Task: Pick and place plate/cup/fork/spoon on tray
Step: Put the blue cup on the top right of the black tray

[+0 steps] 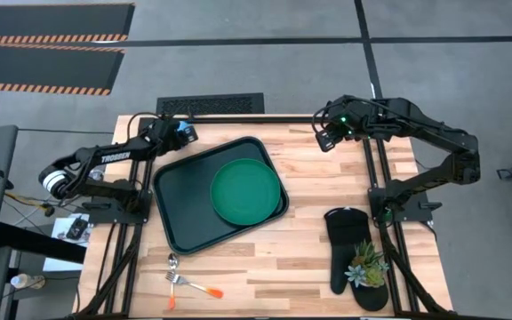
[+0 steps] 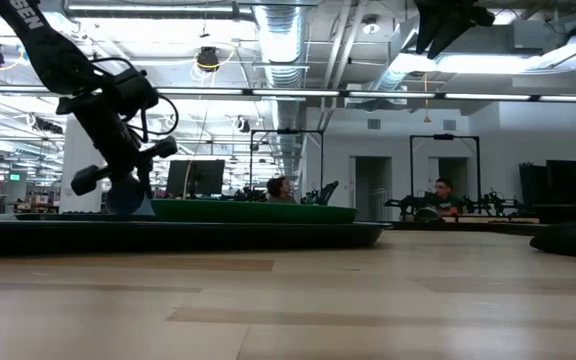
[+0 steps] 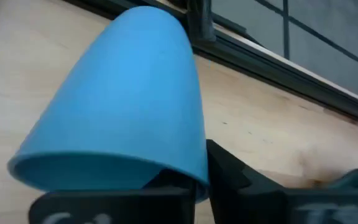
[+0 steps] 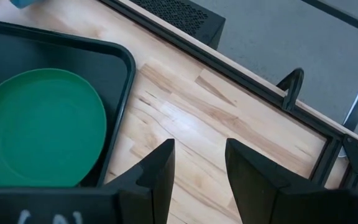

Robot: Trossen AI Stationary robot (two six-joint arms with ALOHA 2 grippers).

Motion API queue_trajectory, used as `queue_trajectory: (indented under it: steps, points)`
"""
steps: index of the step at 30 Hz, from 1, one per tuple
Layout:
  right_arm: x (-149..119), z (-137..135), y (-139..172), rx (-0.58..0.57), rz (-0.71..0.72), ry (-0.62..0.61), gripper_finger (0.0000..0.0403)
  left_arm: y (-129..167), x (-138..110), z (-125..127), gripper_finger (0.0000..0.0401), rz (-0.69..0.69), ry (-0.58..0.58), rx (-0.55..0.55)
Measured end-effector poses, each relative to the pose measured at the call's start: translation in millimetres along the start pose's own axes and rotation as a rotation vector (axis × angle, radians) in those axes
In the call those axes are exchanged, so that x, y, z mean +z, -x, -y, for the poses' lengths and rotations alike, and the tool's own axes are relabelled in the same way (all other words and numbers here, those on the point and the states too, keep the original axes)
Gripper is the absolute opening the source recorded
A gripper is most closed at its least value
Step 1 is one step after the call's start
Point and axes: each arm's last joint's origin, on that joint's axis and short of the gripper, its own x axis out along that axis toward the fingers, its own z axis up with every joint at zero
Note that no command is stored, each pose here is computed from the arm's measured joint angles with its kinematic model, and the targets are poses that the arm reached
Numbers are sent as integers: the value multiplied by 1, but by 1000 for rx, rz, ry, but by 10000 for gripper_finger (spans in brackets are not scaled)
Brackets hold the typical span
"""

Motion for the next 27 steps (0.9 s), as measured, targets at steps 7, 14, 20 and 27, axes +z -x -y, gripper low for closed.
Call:
queue_trajectory:
  steps: [7,14,20,27]
  points:
    - [0,0,0,-1,0,12,166,9,-1,23,2,-91,-38,-136]
    - [-2,1,0,-11,-17,48,166,41,1,81,1,-177,-216,-316]
    - [-6,8,2,-42,-54,58,166,100,15,139,0,-195,-514,-369]
    - [-7,10,3,-48,-61,46,166,135,41,185,0,-203,-761,-300]
